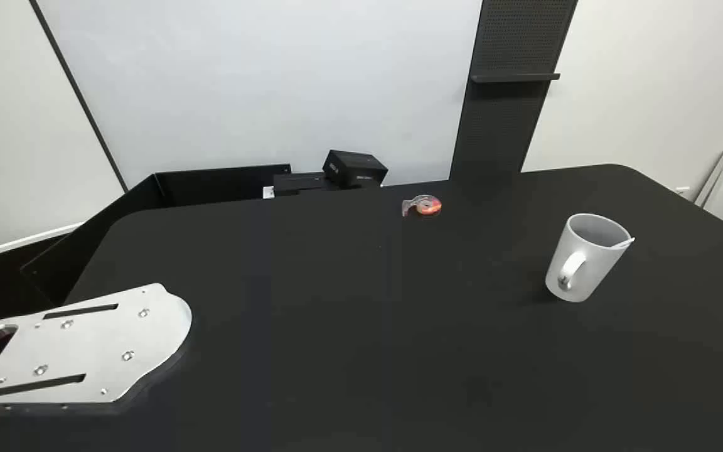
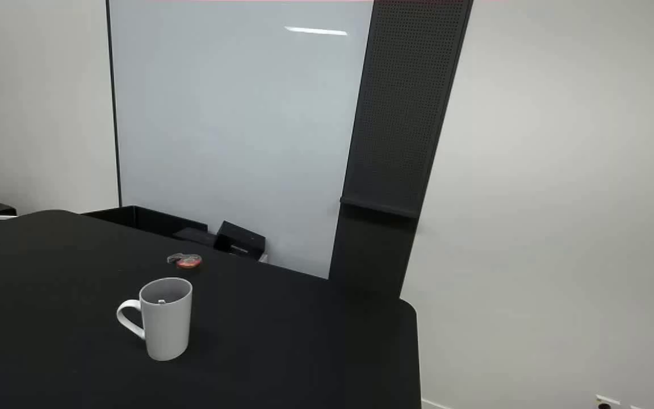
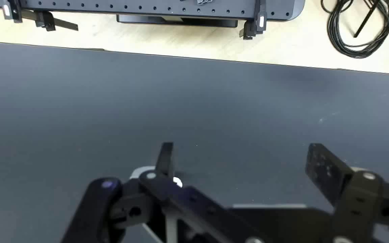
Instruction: Take the spoon out of the cup and put it on the table
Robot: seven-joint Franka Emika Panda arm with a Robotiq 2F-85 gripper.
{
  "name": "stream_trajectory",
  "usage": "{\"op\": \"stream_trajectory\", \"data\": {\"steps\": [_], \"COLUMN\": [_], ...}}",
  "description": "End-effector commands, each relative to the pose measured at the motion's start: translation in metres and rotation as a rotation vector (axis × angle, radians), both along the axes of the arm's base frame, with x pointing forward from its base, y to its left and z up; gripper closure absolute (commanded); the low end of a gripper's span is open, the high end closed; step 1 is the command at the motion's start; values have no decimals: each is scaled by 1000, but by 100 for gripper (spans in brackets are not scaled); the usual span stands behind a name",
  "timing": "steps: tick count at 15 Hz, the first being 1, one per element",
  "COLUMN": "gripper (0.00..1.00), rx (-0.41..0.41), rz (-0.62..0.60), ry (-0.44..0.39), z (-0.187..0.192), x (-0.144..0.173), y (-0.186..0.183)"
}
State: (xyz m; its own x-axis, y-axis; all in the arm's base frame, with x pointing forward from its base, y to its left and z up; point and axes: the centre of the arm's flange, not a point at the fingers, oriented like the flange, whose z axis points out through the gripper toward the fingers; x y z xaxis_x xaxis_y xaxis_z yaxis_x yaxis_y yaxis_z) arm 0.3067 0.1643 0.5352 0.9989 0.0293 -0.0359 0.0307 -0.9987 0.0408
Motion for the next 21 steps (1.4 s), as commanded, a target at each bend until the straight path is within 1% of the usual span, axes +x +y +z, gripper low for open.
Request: {"op": "stream_trajectory", "data": {"steps": [1,7,8,9,10,11,15,17,20,21], "gripper": [0,0,0,0,0,0,0,0,0,0], "rx": [0,0,-10,-34,-41,-41,-69,-81,-110,-118], "rz": [0,0,-11,-78,-120,-146,-253,-321,-425,-421], "ry": [-1,-1,-1,-37,-81,-131,-273,-332,-388,-401], "z": [0,0,0,1,1,3,5,2,-8,-10], "x": [0,0,1,3,4,7,18,25,39,43], "y": [0,0,-3,-8,-14,-19,-39,-52,-79,-87]}}
